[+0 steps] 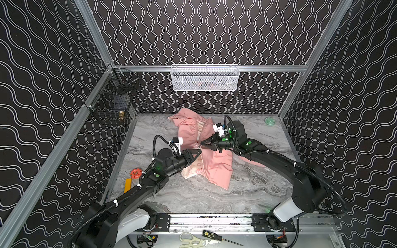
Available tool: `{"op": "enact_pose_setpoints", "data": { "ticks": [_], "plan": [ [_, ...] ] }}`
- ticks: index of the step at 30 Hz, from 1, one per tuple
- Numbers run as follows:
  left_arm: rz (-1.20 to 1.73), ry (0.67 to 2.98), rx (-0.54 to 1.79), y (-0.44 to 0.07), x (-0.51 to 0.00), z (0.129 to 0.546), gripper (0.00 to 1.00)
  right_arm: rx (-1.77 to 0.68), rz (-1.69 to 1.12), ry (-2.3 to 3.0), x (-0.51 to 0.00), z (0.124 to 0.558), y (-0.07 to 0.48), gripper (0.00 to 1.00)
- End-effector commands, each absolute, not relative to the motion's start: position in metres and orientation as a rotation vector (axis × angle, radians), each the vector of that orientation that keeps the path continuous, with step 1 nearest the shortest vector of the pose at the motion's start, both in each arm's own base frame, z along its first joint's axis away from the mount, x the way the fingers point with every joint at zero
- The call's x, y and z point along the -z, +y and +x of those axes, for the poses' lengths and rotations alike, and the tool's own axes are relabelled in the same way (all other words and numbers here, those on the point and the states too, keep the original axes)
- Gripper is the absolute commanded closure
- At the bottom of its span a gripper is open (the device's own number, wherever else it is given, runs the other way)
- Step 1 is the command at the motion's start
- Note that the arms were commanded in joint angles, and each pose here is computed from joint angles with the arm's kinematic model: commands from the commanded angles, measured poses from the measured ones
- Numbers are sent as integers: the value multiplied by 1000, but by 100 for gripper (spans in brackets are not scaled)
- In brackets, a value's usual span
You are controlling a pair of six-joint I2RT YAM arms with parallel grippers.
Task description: Zip up the jacket
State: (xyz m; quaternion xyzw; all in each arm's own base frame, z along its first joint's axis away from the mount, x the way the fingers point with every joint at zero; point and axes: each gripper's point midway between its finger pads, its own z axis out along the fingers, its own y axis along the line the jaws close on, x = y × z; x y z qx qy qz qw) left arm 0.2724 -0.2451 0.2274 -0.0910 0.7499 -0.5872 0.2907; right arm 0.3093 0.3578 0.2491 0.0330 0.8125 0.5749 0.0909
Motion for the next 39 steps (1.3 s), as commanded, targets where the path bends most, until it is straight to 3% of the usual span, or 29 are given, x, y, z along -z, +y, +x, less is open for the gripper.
{"op": "enact_pose_setpoints", "data": {
  "ticks": [1, 8, 24, 25, 27, 29, 35, 39],
  "plan": [
    [-188, 2009, 1565, -250, -227, 272, 72, -1744, 67, 2369, -261, 311, 361, 100],
    [-200, 1981, 1584, -248, -228, 271, 100, -1722, 70, 2382, -256, 311, 359, 100],
    [-228, 1940, 1612, -242, -229, 263, 100, -1679, 127, 2386, -244, 320, 345, 100],
    [-231, 1940, 1614, -242, -230, 264, 97, -1684, 122, 2386, -245, 319, 345, 100],
    [-242, 1929, 1617, -243, -232, 267, 73, -1689, 117, 2387, -245, 318, 346, 100],
    [-263, 1889, 1629, -241, -238, 271, 64, -1696, 102, 2385, -248, 316, 348, 100],
    [-352, 1771, 1686, -236, -247, 282, 62, -1707, 84, 2385, -250, 313, 349, 100],
    [-380, 1722, 1724, -238, -250, 290, 69, -1708, 80, 2390, -250, 312, 349, 100]
  ]
}}
